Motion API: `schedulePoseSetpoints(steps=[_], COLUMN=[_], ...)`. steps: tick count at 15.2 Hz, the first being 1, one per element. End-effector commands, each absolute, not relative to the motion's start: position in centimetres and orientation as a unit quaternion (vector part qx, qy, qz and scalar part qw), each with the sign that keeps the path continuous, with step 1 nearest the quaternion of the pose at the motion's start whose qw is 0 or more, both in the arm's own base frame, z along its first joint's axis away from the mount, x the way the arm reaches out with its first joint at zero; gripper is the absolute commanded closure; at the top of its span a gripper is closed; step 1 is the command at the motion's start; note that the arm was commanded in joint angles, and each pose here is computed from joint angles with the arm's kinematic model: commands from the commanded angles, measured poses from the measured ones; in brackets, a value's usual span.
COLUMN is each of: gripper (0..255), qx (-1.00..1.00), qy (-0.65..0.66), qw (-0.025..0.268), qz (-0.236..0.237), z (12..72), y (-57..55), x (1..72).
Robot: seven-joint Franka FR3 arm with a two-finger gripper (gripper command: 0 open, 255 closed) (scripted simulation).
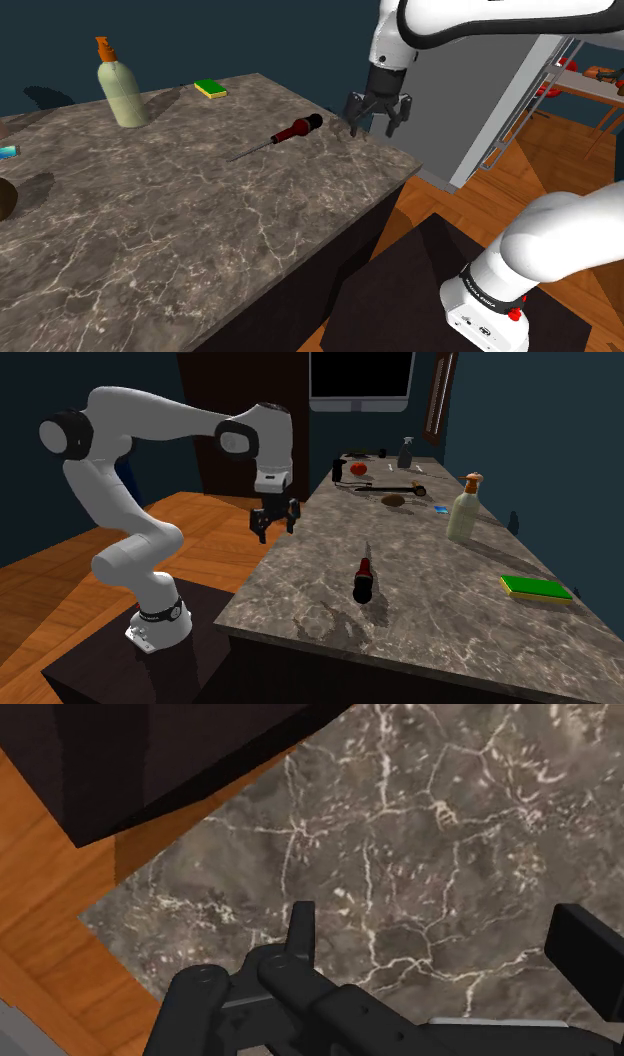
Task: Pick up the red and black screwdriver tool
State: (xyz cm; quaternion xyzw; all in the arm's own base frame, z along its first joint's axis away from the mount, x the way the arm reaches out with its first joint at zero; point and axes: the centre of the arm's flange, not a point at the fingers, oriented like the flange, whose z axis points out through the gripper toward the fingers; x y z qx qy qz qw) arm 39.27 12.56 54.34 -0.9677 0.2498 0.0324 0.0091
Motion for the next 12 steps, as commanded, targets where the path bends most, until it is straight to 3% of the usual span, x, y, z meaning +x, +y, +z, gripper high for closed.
schedulePoseSetpoints(steps=[1, 12], gripper=[0, 0], qx=[-0.960, -0.906], qy=[0.279, 0.421], qw=[0.008, 0.002], qz=[0.034, 0.041], z=[53.9, 50.5], y=[14.5, 22.4], x=[41.0, 52.7])
